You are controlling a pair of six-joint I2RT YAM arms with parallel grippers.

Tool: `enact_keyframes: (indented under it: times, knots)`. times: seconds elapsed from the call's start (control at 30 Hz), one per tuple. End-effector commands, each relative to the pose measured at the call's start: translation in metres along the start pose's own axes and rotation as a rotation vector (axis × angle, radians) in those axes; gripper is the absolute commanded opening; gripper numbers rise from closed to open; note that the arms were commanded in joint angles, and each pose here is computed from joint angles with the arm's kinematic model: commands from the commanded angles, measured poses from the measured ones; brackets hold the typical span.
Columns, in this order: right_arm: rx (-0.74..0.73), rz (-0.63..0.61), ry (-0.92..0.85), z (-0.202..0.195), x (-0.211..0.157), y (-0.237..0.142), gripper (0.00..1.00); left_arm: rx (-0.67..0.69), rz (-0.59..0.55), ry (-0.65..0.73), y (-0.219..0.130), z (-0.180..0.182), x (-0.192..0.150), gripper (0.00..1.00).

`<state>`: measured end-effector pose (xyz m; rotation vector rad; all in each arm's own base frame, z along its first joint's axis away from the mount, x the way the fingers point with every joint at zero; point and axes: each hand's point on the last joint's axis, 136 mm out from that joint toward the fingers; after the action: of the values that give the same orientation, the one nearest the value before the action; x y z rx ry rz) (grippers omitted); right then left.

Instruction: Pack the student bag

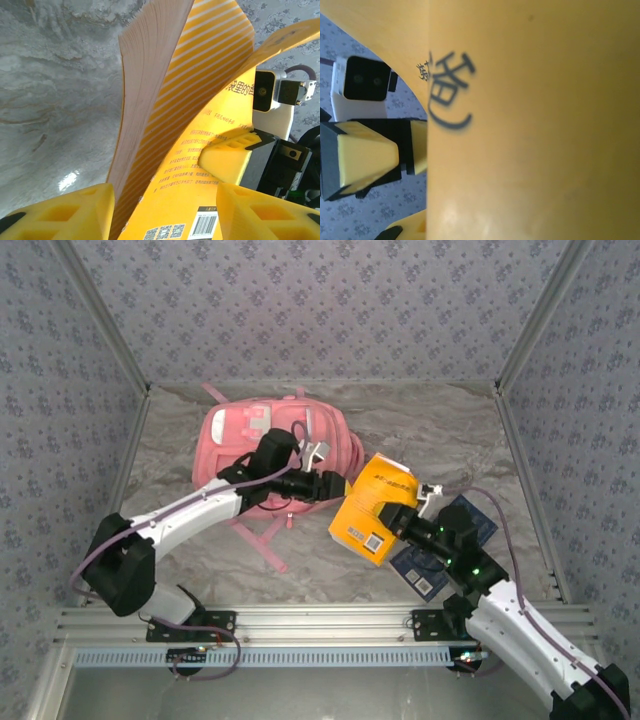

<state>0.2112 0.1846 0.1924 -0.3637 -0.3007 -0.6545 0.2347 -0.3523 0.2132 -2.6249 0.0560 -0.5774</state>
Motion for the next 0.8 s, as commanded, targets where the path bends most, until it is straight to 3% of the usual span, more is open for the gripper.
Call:
enact_keyframes:
  times: [0.0,0.27,0.67,0.73,0.77]
  knots:
    - [0.105,0.007,-0.087,0.041,0.007,-0.007,0.03,-0.012,0.025,0.066,-0.010,-0.010,-0.005,0.58]
    - [0.154,-0.023,-0.052,0.055,0.015,-0.009,0.05,0.027,0.062,0.079,0.000,0.005,-0.021,0.60]
    - [0.178,-0.064,-0.022,0.075,0.029,-0.014,0.10,-0.147,0.108,0.034,0.021,-0.025,-0.037,0.62]
    - [0.179,-0.063,-0.018,0.076,0.030,-0.013,0.11,-0.183,0.111,0.030,0.022,-0.032,-0.036,0.58]
    - [0.180,-0.064,-0.019,0.077,0.031,-0.013,0.12,-0.192,0.107,0.030,0.021,-0.034,-0.035,0.51]
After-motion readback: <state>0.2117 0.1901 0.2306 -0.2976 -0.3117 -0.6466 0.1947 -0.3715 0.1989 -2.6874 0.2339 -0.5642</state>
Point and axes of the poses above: each hand's point on the last joint's axis, 136 mm out from that joint toward the fingers, its own y axis out along the fingers, its own z axis along the line the jaws close on, x = y × z, and after that the axes turned 3 degrees about y, right-handed
